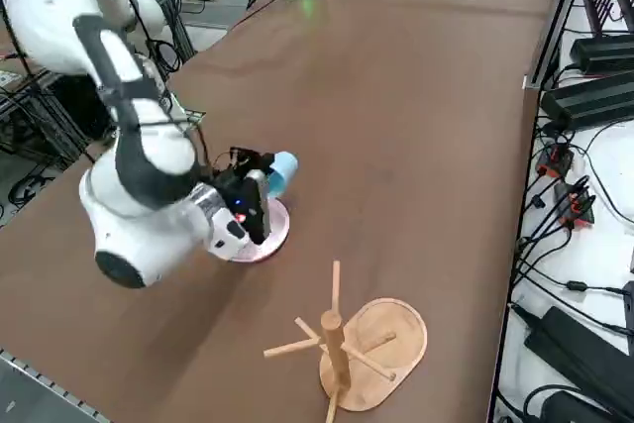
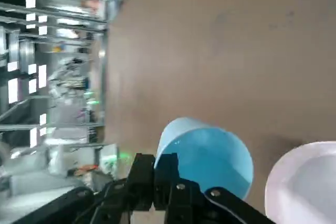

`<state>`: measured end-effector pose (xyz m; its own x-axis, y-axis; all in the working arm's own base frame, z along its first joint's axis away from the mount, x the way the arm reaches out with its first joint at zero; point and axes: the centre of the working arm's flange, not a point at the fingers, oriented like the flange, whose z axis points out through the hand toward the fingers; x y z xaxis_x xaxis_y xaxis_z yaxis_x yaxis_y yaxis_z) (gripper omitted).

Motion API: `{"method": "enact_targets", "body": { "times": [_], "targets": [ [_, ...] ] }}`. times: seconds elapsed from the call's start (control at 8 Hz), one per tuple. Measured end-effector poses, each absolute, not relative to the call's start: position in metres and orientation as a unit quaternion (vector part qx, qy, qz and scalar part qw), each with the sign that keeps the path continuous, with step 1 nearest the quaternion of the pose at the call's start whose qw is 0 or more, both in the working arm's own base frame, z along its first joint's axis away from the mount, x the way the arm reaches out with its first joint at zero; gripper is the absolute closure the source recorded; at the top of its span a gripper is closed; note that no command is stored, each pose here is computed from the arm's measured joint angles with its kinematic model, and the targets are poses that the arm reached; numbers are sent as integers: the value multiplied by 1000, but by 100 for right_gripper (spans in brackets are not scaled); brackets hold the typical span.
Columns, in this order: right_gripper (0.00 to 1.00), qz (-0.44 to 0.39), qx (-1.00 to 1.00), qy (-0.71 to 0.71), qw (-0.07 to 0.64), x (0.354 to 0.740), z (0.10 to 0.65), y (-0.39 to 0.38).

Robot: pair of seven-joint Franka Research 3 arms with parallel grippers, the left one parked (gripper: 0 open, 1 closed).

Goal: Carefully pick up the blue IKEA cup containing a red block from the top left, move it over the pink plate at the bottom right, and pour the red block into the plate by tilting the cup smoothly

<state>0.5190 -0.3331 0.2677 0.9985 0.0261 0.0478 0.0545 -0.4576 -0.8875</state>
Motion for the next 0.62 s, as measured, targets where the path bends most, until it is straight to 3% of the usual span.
{"method": "enact_targets", "body": {
  "times": [0.62],
  "targets": [
    [98,73,-953,51,288,584,339,-242]
  ]
}}
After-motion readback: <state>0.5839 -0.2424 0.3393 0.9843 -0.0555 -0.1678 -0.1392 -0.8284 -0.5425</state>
